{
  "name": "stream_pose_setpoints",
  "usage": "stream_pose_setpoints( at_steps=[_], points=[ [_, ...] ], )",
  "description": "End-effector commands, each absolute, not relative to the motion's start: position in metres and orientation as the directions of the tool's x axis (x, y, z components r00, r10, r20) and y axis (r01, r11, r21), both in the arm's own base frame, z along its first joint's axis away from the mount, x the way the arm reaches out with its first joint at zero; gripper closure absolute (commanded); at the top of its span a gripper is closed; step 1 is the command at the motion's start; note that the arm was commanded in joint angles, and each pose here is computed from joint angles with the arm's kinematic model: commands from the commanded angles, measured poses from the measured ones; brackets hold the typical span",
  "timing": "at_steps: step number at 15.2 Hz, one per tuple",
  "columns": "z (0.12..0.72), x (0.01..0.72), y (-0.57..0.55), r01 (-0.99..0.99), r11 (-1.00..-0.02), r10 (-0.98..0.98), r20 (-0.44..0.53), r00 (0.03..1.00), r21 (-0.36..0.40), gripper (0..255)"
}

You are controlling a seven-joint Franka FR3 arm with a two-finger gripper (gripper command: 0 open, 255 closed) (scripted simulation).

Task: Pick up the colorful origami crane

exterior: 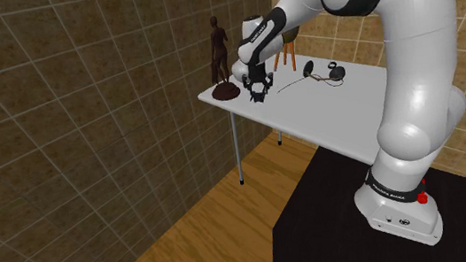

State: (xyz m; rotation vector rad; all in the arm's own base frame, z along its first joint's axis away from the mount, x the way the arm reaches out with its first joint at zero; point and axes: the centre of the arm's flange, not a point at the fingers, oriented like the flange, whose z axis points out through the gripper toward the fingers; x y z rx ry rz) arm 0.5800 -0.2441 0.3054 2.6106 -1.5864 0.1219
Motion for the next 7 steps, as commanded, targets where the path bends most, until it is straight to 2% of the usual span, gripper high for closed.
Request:
stream_pose_setpoints(
  at_steps=[1,7],
  points=[
    [0.318,0.581,-0.244,-0.888,-0.459,-0.881,0.112,0.459,0.031,255],
    [0.340,0.581,-0.244,-0.888,-0.459,-0.881,0.112,0.459,0.031,255]
  ],
)
